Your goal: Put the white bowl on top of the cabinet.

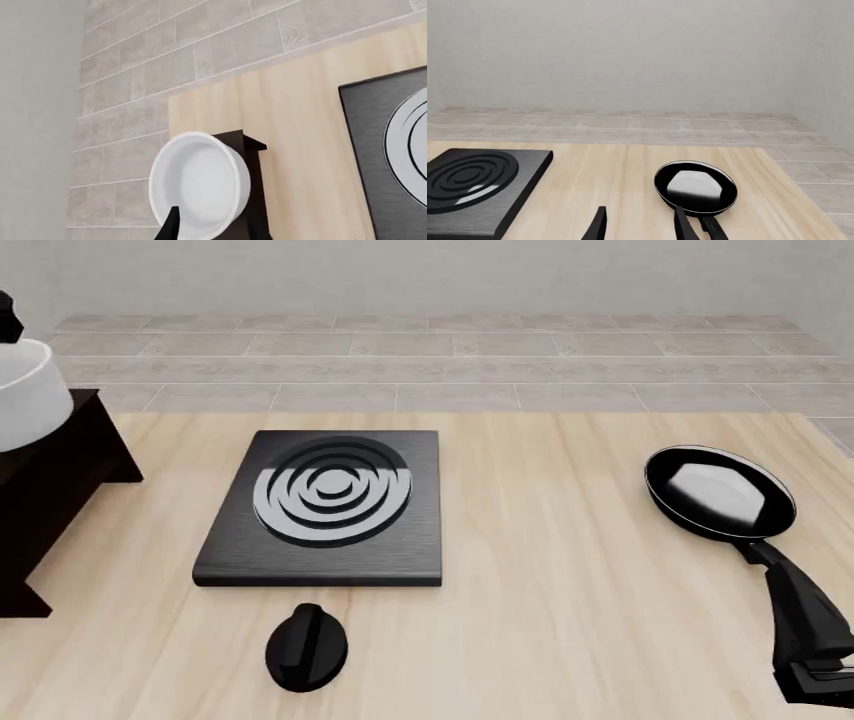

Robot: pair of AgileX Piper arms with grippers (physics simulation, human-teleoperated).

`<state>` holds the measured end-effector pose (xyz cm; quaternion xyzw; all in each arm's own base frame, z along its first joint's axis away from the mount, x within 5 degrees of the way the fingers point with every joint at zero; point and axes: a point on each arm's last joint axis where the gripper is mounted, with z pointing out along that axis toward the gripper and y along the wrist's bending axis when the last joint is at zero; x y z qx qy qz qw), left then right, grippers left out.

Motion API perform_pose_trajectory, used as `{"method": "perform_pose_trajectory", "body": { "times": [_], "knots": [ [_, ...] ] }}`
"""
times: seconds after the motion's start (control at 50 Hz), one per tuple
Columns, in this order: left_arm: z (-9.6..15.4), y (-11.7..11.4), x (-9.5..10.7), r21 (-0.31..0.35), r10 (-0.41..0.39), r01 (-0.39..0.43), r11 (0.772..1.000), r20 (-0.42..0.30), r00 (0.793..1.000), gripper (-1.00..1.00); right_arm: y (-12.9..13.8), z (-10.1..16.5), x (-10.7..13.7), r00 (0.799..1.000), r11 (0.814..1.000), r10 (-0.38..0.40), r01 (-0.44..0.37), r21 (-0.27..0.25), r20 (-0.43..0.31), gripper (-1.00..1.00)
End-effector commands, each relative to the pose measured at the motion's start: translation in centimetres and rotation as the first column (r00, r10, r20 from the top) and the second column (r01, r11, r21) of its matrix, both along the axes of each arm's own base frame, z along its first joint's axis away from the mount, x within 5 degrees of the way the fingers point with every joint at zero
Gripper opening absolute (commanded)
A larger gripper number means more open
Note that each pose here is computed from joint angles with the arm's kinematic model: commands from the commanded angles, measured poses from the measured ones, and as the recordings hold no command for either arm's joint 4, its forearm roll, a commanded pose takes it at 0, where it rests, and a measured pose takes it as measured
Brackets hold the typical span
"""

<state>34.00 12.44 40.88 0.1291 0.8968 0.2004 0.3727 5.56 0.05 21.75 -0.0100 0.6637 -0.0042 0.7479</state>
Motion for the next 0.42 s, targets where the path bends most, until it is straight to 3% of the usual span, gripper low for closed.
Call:
{"method": "perform_pose_trajectory", "body": {
  "times": [0.02, 0.24, 0.42],
  "knots": [
    [2.0, -2.1, -1.3, 0.021, -0.052, 0.052, 0.998, 0.034, 0.998, 1.0, 0.0, 0.0, 0.0, 1.0, 1.0, 0.0, 0.0, 0.0, 0.0, 1.0],
    [2.6, -5.5, -4.6, 0.03, -0.111, 0.108, 0.994, 0.122, 0.986, 1.0, 0.0, 0.0, 0.0, 1.0, 1.0, 0.0, 0.0, 0.0, 0.0, 1.0],
    [2.0, -6.8, -7.2, 0.034, -0.124, 0.12, 0.992, 0.178, 0.976, 1.0, 0.0, 0.0, 0.0, 1.0, 1.0, 0.0, 0.0, 0.0, 0.0, 1.0]
  ]
}}
